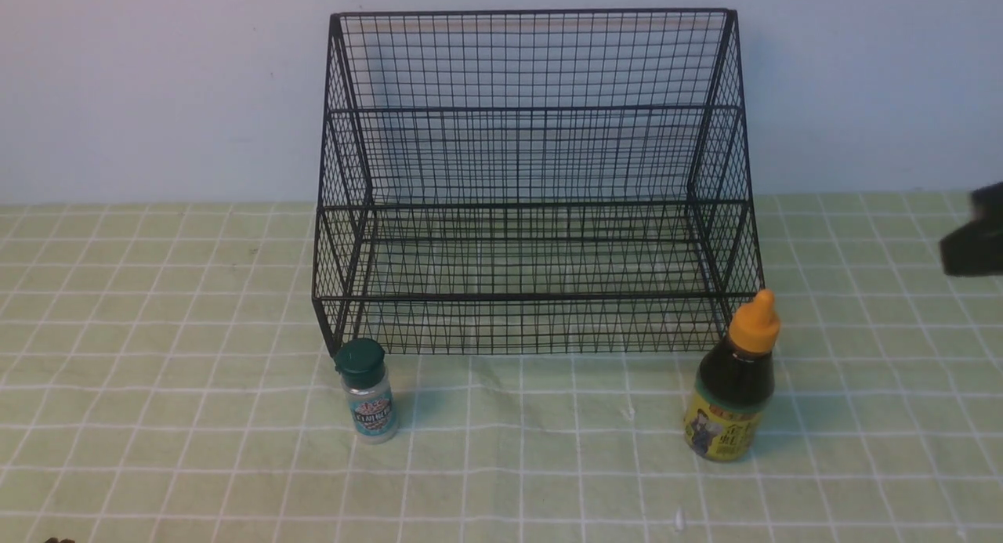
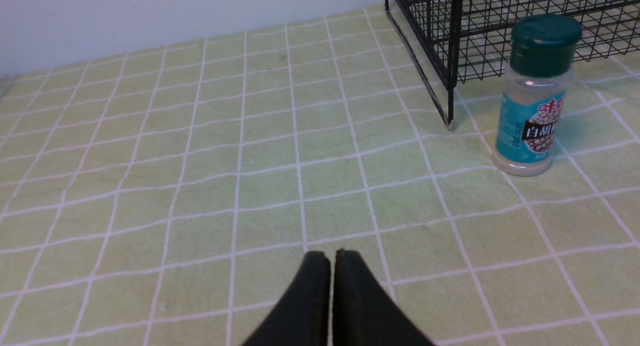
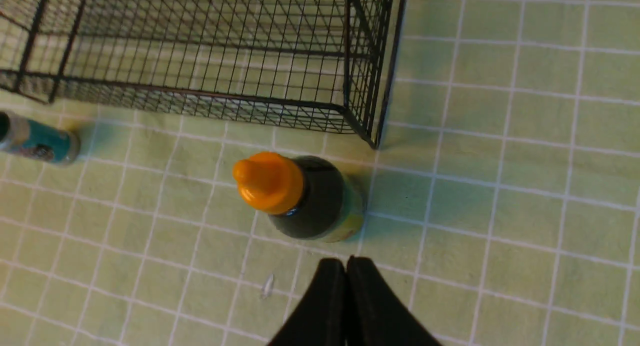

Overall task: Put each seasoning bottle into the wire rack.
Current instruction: Use the right arm to grab the condiment bottle closest to it

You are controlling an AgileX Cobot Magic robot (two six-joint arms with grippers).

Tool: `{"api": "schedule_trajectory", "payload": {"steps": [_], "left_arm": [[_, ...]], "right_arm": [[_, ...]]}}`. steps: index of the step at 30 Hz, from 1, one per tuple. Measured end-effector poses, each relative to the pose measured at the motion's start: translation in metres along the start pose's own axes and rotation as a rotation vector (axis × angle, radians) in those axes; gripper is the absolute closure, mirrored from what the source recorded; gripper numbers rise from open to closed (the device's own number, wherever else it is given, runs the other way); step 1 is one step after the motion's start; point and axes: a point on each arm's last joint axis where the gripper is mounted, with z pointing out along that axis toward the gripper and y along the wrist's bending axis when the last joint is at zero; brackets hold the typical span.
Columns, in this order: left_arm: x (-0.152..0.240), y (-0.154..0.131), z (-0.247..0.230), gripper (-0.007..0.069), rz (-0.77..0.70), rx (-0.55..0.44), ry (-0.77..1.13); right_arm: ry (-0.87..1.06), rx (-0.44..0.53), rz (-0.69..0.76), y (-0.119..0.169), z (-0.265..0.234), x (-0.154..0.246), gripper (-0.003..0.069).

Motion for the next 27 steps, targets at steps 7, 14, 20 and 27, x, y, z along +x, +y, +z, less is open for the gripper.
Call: {"api": "schedule_trajectory", "payload": {"steps": [7,14,20,27], "left_arm": [[0.0,0.0,0.0,0.0631,0.0,0.0,0.0],[0.0,0.0,0.0,0.0631,0.0,0.0,0.0],[0.0,0.0,0.0,0.0631,0.0,0.0,0.0],[0.0,0.0,0.0,0.0631,0.0,0.0,0.0]], "right_arm": [[0.113,0.104,-0.106,0.04,0.042,-0.017,0.0651],[0.113,0.128,-0.201,0.061,0.065,-0.018,0.0477],[0.15,0.138,-0.211,0.061,0.095,-0.021,0.021],[0.246,0.144,-0.198,0.059,0.129,-0.017,0.0143]]}}
